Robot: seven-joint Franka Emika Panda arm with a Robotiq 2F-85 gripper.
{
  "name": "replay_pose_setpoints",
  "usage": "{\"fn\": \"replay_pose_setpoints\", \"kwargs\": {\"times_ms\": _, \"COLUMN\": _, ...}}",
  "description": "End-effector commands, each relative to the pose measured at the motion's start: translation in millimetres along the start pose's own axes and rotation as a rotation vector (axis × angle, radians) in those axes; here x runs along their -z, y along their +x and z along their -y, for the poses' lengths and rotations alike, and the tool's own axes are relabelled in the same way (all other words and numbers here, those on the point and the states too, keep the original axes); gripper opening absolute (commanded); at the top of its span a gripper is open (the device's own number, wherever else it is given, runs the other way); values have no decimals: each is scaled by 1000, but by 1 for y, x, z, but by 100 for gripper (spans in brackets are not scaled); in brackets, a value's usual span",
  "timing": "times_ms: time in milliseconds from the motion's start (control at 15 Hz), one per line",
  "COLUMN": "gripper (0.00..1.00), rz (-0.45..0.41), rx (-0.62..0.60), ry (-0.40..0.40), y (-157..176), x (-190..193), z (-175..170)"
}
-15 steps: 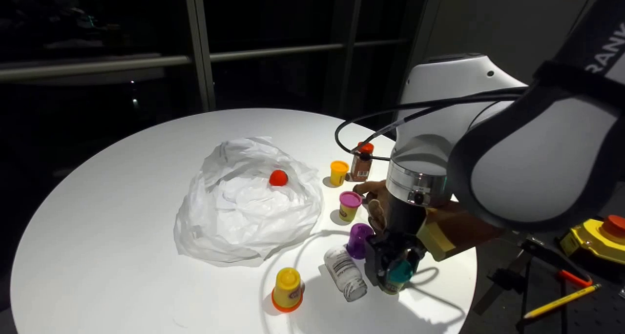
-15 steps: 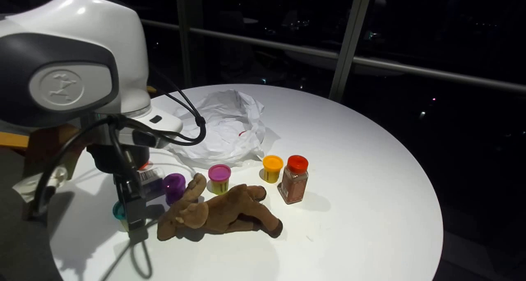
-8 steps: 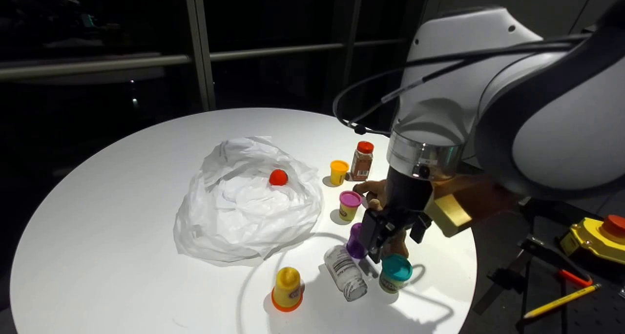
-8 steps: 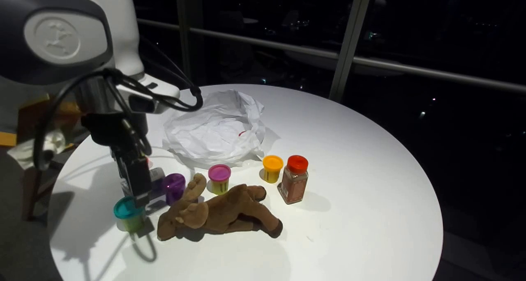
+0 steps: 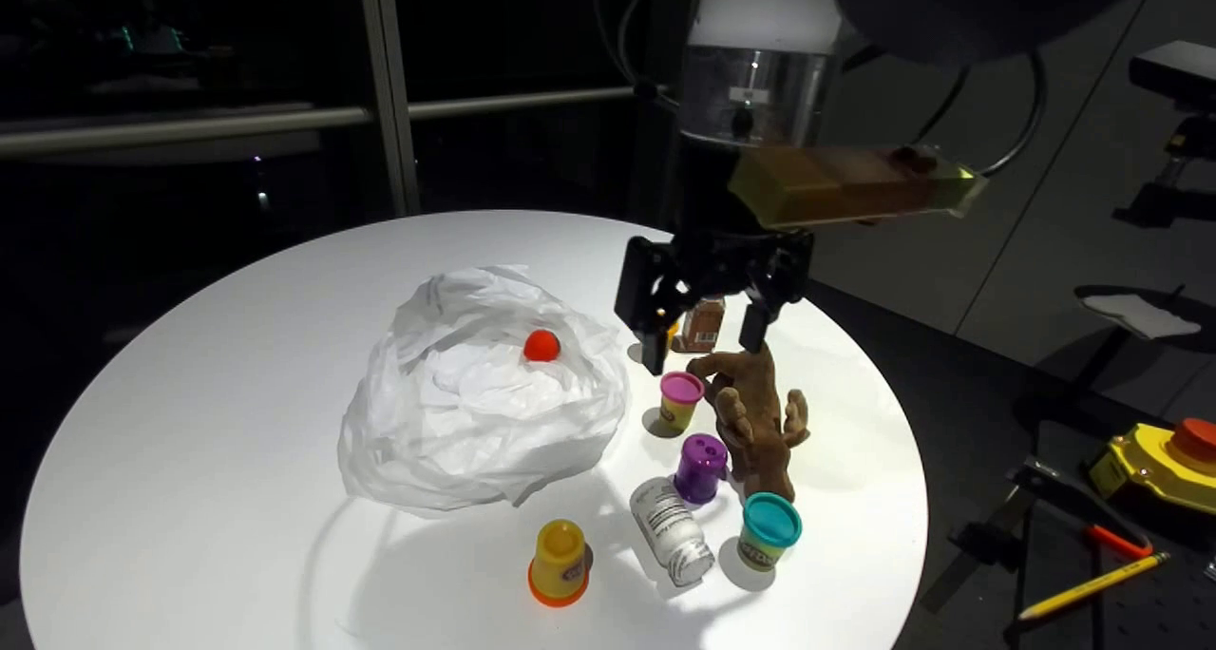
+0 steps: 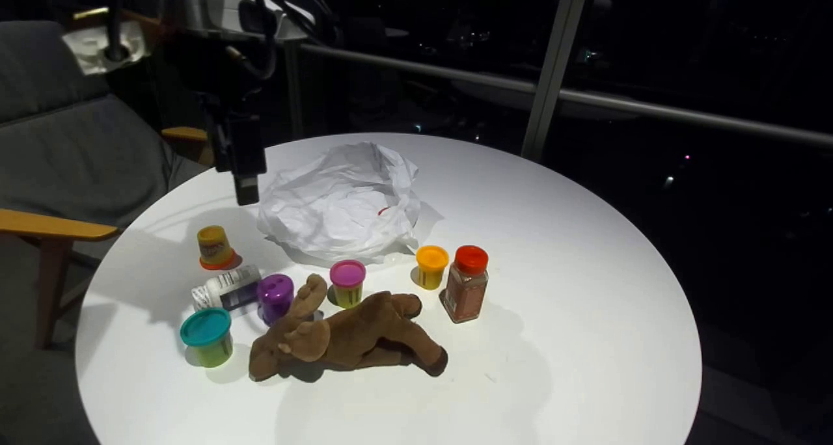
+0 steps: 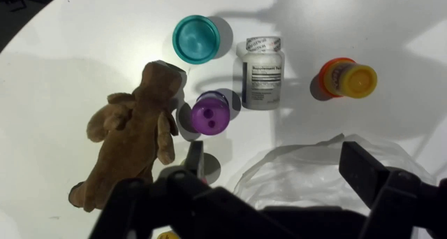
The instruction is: Remove the contents from the plastic bag.
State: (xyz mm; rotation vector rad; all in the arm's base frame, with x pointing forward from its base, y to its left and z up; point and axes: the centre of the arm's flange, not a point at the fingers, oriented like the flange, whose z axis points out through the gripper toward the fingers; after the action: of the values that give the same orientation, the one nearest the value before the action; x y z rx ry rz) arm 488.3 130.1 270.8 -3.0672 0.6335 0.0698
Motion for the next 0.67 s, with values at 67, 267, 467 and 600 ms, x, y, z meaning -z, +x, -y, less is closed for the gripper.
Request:
{"fn": "replay_pose_setpoints", "kwargs": {"times_ms": 67, "gripper": 100, "rz": 14, "rx": -179, "ry": 41, "y": 81, "x": 3, "z": 43}}
{"fn": "replay_pose_setpoints", "kwargs": {"times_ms": 267, "gripper": 100, "rz": -14, "rx": -317, "ry": 61, "y": 114, "x": -12, "z": 57}}
{"fn": "replay_pose_setpoints", "kwargs": {"times_ms": 467, "gripper": 100, "rz": -39, "rx": -407, "ry": 55, "y": 134, "x": -37, "z": 77}}
{"fn": "replay_pose_setpoints", "kwargs": {"times_ms": 600, "gripper": 100, "rz": -69, "rx": -454, "ry": 49, "y": 150, "x": -56, "z": 84}}
